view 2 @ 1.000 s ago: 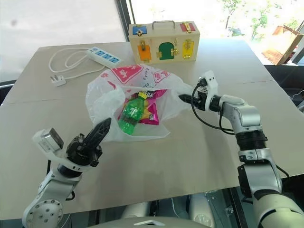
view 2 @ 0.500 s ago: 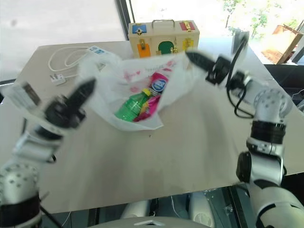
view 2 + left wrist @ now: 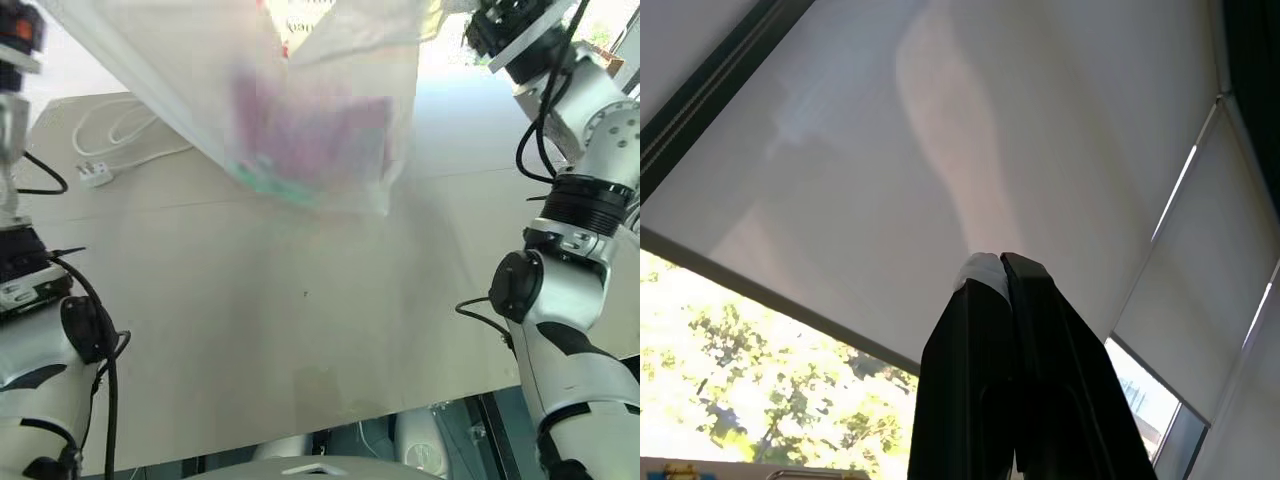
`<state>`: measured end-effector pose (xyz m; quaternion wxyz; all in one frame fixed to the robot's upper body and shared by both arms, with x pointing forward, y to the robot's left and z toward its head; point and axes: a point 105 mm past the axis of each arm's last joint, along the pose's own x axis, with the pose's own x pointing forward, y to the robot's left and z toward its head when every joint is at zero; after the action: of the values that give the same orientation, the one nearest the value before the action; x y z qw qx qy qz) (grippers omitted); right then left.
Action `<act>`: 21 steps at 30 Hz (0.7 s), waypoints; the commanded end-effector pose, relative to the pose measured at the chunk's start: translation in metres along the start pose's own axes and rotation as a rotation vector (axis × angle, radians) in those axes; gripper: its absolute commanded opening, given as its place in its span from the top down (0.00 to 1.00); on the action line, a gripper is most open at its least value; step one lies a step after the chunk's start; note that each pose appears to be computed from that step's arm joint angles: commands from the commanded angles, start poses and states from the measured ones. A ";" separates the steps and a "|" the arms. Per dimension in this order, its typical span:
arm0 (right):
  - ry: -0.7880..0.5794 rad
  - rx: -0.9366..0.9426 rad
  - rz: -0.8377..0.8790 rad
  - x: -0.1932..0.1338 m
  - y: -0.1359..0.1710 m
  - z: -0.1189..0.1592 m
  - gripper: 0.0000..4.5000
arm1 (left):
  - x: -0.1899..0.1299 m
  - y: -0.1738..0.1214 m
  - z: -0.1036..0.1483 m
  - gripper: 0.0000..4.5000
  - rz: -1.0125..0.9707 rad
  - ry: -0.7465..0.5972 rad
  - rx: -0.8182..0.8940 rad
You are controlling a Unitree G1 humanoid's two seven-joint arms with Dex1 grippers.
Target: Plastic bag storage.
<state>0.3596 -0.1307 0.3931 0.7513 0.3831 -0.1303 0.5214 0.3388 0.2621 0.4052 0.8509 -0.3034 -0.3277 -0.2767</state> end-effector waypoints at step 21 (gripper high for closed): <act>0.617 -0.176 0.048 -0.132 0.005 -0.059 0.00 | -0.119 -0.009 -0.063 0.02 -0.078 0.439 0.085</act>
<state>0.3045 -0.1615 0.2709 0.7800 0.1597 0.0600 0.6021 0.3036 0.2419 0.2862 0.8980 -0.2254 -0.1656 -0.3398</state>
